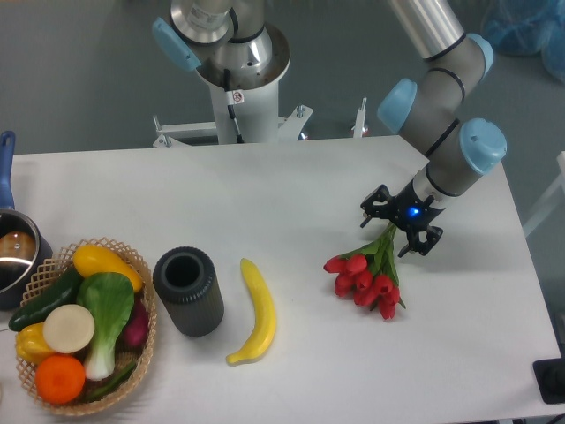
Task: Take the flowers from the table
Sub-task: 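Lower the open gripper around the tulip stems just below the blooms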
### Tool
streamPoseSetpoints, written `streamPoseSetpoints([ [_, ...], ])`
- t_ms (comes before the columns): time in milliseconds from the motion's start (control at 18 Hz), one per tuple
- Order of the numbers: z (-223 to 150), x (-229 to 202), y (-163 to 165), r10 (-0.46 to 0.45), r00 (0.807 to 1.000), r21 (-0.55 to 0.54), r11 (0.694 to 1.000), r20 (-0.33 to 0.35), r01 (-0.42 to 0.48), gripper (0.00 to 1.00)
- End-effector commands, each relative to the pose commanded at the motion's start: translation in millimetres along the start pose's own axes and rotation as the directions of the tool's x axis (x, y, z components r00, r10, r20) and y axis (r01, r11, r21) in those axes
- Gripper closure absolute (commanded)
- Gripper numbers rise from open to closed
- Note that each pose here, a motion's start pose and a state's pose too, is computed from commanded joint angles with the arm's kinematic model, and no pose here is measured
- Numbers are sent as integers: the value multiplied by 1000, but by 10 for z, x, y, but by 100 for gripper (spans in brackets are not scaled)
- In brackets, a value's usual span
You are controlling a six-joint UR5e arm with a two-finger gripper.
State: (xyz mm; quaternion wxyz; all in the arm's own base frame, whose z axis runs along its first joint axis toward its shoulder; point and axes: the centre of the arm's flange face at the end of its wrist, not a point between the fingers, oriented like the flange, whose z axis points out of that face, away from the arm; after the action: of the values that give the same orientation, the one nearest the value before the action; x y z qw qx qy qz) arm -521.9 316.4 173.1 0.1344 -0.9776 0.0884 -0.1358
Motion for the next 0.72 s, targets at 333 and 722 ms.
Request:
streamPoseSetpoints([
  [333,34,14,21,27,1000,0,1000,-10,-27,15],
  [722,42,40,27,27,1000,-2,1000,-13,-27,39],
])
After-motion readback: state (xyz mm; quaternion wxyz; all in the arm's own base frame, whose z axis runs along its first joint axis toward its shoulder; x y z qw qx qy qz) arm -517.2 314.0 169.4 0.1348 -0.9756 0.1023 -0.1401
